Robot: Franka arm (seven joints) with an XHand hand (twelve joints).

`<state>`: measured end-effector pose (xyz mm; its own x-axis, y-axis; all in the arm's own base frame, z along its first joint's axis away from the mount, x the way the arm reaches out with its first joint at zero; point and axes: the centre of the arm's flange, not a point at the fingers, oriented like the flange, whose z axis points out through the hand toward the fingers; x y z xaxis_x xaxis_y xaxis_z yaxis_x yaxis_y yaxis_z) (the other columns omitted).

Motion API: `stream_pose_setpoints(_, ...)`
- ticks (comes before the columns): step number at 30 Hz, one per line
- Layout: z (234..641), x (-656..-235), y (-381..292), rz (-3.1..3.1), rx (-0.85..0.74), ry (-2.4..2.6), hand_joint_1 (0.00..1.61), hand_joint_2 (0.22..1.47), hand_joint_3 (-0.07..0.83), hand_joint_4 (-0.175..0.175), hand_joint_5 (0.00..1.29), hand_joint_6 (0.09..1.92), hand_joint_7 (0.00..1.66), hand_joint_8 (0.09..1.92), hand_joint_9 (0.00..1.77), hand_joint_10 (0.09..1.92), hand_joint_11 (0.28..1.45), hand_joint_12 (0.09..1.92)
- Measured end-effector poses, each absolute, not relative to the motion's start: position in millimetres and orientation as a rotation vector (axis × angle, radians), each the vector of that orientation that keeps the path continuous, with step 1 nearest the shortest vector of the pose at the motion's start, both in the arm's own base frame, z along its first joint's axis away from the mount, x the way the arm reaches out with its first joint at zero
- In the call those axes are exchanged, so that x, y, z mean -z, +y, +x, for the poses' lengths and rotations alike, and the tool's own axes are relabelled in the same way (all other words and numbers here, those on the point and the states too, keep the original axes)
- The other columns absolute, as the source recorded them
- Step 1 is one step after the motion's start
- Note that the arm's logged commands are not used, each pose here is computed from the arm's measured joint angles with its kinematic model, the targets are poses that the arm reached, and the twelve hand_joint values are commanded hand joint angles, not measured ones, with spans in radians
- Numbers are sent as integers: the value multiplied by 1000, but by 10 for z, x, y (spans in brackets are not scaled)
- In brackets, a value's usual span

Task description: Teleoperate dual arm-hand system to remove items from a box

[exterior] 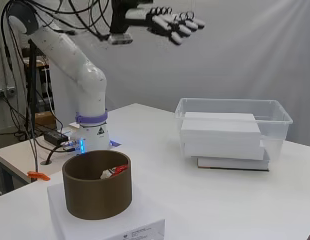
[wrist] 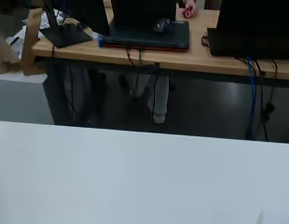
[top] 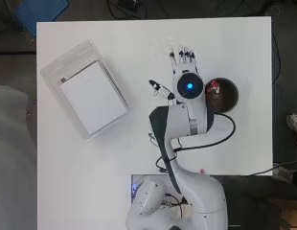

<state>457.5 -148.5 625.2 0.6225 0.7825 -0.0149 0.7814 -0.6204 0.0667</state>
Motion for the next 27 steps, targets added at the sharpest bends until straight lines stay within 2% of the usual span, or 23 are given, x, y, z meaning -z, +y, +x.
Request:
stream_pose_setpoints(2, 4320, -6553, -1148, 2723, -69, 1370, 0, 791, 11, 97, 12, 87, 104, 87, 263, 87, 454, 87)
stream_pose_setpoints(4, 4151, -6593, -1124, 2746, -75, 1362, 0, 875, 9, 97, 76, 87, 221, 87, 397, 87, 501, 87)
stream_pose_setpoints(7, 4002, -6355, -1239, 2820, -94, 1366, 0, 927, 5, 89, 96, 87, 178, 87, 340, 87, 481, 87)
stream_pose_setpoints(10, 3676, -6045, -1132, 2872, -135, 1409, 0, 937, 4, 77, 101, 87, 182, 87, 332, 87, 472, 87)
stream_pose_setpoints(14, 3007, -6075, -261, 2698, -219, 1531, 0, 924, -3, 70, 92, 87, 186, 87, 330, 87, 472, 87)
stream_pose_setpoints(18, 2563, -6156, 433, 2518, -207, 1572, 0, 897, -10, 57, 94, 87, 234, 87, 370, 87, 488, 87)
stream_pose_setpoints(22, 2589, -6227, 404, 2571, -170, 1538, 0, 883, -5, 55, 112, 87, 297, 87, 409, 87, 496, 87)
stream_pose_setpoints(26, 2672, -6269, 220, 2655, -106, 1442, 0, 886, -2, 65, 119, 87, 290, 87, 428, 87, 512, 87)
stream_pose_setpoints(27, 2675, -6270, 195, 2663, -104, 1435, 0, 928, 5, 69, 274, 87, 510, 87, 652, 87, 615, 87)
